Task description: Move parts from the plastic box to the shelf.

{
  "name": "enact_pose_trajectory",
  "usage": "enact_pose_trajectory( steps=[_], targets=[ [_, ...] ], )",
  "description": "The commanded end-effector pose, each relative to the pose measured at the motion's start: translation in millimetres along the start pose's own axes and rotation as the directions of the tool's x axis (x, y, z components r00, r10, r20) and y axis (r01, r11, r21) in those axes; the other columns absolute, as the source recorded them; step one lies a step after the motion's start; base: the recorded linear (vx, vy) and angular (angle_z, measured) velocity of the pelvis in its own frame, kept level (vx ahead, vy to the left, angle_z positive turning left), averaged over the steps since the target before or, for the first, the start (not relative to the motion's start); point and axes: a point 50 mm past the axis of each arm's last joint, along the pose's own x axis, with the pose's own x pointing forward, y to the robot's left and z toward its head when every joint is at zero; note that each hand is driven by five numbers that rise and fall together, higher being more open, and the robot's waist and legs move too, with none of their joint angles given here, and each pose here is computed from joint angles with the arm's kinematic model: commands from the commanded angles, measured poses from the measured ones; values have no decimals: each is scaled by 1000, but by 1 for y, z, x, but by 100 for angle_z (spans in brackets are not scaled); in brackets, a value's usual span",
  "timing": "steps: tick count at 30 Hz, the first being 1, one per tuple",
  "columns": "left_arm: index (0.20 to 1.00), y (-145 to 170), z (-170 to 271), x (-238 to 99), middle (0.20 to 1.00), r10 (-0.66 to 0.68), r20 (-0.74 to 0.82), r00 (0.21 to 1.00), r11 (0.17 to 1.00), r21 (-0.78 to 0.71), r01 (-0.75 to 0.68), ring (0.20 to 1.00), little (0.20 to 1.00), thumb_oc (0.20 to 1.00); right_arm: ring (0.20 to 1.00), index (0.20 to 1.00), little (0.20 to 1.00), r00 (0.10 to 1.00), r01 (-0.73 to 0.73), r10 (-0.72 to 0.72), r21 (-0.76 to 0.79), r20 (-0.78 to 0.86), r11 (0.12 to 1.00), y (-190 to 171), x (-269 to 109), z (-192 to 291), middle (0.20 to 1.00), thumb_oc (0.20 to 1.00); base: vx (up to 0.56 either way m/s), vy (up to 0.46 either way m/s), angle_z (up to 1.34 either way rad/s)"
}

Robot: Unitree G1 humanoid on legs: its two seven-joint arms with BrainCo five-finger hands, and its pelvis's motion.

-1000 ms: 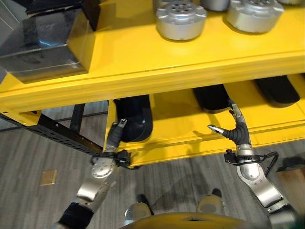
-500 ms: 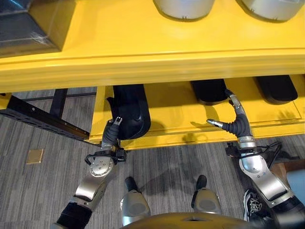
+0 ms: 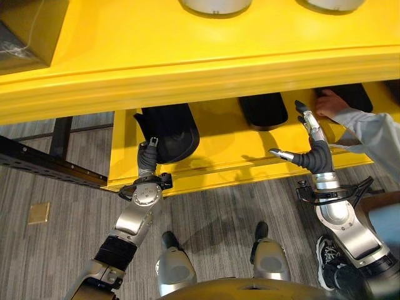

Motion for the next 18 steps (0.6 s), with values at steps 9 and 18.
enact_pose_trajectory(
  steps=[9, 18],
  targets=[
    [200, 4, 20, 19, 200, 147, 116, 982, 985, 68, -156, 200, 200, 200, 1000, 1000, 1000, 985, 52, -49, -13, 164, 999, -14, 12, 25, 1000, 1000, 1, 18, -7],
    [200, 14, 3, 32, 200, 232, 64, 971, 955, 174, -239, 200, 200, 200, 1000, 1000, 1000, 985, -6, 11, -34, 170, 999, -13, 17, 25, 1000, 1000, 34, 30, -9]
  ],
)
